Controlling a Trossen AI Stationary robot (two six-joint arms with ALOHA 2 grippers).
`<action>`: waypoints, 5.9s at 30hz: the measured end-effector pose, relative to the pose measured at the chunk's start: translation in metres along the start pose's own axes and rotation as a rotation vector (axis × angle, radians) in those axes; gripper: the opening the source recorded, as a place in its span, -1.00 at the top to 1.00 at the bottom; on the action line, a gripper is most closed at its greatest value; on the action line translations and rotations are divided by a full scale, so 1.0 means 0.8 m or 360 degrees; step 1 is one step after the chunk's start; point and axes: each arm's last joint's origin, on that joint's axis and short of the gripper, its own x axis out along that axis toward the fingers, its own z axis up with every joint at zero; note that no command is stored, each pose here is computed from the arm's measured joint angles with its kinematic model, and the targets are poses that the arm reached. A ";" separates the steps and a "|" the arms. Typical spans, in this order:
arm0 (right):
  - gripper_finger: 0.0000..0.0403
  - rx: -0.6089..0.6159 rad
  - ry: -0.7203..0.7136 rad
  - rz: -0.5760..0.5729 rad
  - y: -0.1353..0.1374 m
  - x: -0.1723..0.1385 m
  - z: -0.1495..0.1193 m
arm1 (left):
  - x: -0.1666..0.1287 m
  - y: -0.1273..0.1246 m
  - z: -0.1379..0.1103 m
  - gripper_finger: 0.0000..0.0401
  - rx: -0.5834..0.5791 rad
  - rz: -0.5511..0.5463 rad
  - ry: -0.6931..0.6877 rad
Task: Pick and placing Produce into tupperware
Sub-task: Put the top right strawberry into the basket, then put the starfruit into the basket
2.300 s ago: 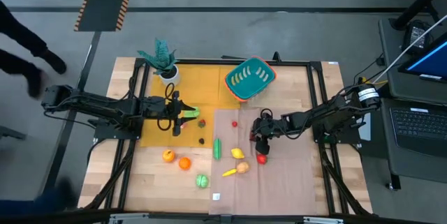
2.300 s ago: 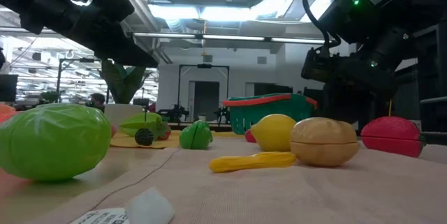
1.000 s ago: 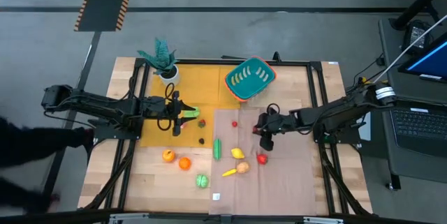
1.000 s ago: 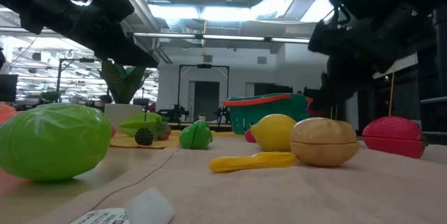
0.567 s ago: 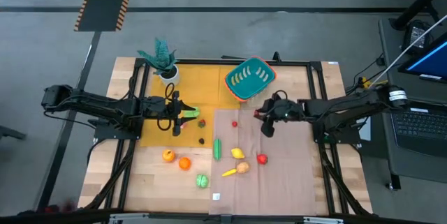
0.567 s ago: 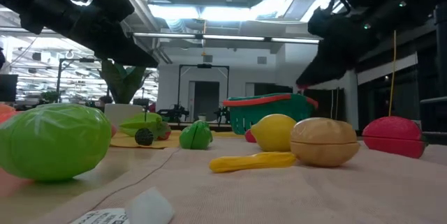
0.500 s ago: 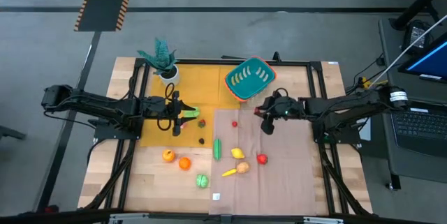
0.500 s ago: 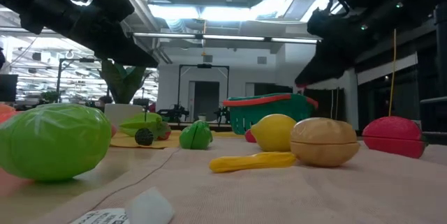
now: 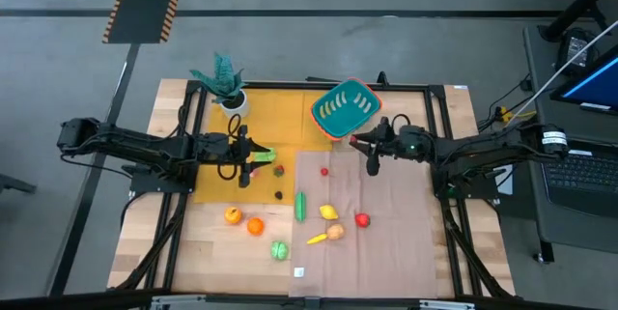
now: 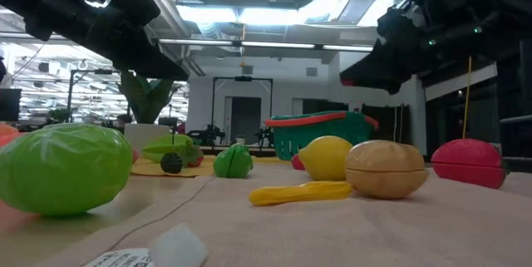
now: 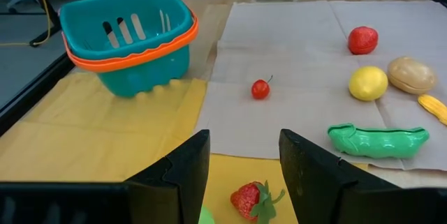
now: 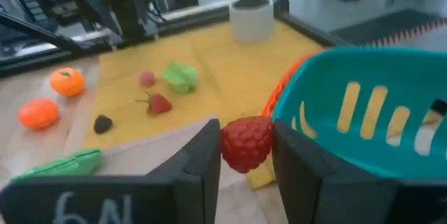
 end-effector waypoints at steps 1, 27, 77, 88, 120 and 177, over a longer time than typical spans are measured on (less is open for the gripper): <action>0.47 -0.0021 -0.0020 0.0010 0.000 -0.002 -0.002 | 0.000 0.001 0.000 0.18 -0.0002 0.0006 0.0000; 0.52 -0.0088 -0.0220 -0.0392 -0.021 -0.006 0.004 | 0.001 0.024 0.002 0.18 -0.0065 0.0158 -0.0033; 0.52 -0.0056 0.0359 -0.0683 -0.105 0.099 0.123 | 0.001 0.029 0.004 0.18 -0.0038 0.0193 -0.0054; 0.52 0.0007 0.0639 -0.0663 -0.103 0.092 0.148 | 0.001 0.029 0.004 0.18 -0.0037 0.0193 -0.0054; 0.55 0.0118 0.0873 -0.0450 -0.141 0.143 0.089 | 0.001 0.029 0.004 0.18 -0.0039 0.0193 -0.0053; 0.21 0.0207 0.0915 -0.0298 -0.144 0.160 0.079 | 0.002 0.029 0.002 0.18 -0.0035 0.0191 -0.0020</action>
